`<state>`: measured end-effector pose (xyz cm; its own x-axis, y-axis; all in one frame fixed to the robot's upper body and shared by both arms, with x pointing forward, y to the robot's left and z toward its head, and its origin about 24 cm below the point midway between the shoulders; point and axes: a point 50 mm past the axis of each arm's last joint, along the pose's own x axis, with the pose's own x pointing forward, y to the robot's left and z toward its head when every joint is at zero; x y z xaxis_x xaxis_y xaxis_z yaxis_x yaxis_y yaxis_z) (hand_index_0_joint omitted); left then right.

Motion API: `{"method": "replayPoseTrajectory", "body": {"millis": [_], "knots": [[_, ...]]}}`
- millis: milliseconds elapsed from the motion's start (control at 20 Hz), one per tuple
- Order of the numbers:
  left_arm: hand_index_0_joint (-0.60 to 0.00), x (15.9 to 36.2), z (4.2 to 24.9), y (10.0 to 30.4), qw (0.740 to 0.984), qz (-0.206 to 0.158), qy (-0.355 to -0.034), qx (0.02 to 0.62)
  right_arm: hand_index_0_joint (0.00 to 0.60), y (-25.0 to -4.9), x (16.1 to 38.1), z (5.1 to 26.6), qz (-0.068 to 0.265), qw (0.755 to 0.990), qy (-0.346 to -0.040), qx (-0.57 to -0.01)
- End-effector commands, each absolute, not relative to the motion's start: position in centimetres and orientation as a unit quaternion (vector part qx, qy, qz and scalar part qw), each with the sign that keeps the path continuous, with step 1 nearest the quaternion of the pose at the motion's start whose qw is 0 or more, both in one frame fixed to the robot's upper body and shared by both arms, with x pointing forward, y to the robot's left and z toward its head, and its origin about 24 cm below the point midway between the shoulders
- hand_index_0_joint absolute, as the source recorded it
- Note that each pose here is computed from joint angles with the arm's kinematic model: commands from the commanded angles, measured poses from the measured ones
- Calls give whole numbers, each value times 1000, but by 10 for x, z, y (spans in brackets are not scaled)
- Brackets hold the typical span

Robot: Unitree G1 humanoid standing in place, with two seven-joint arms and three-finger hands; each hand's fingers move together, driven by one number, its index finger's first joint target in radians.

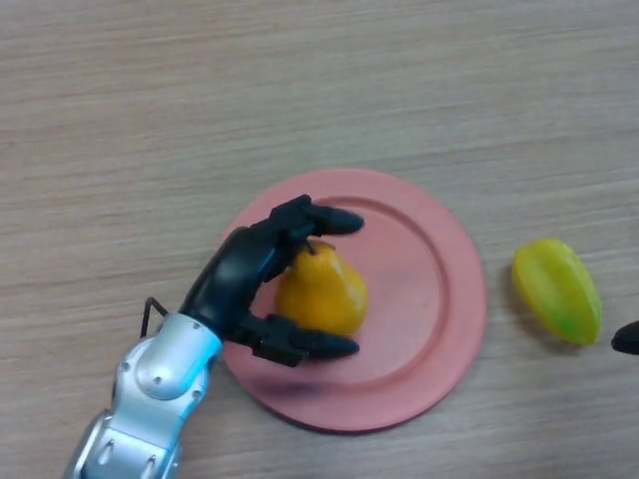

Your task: Pick up the yellow pear and place it on the plate

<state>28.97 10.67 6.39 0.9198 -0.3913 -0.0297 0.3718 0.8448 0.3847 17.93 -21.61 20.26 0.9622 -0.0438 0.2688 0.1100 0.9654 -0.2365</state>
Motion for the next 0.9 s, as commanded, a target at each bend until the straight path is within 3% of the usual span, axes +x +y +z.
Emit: {"method": "replayPoseTrajectory", "body": {"millis": [50, 150, 450, 500, 600, 750, 900], "knots": [[0, 292, 101, 106, 947, -183, -146, 217, 0, -219, 163, 235, -61, 950, -258, -168], [0, 289, 102, 112, 944, -185, -141, 233, 0, -216, 165, 232, -49, 953, -250, -160], [0, 271, 142, 144, 946, -136, -203, 213, 0, -201, 176, 227, -12, 962, -235, -137], [0, 264, 154, 154, 942, -118, -229, 216, 0, -196, 179, 225, 3, 966, -229, -123], [0, 254, 171, 168, 943, -104, -245, 202, 0, -189, 184, 221, 27, 967, -218, -129], [0, 241, 186, 189, 954, -102, -239, 149, 0, -181, 188, 214, 62, 974, -196, -91], [0, 229, 197, 211, 967, -75, -221, 105, 0, -173, 197, 206, 87, 974, -187, -92]]}}
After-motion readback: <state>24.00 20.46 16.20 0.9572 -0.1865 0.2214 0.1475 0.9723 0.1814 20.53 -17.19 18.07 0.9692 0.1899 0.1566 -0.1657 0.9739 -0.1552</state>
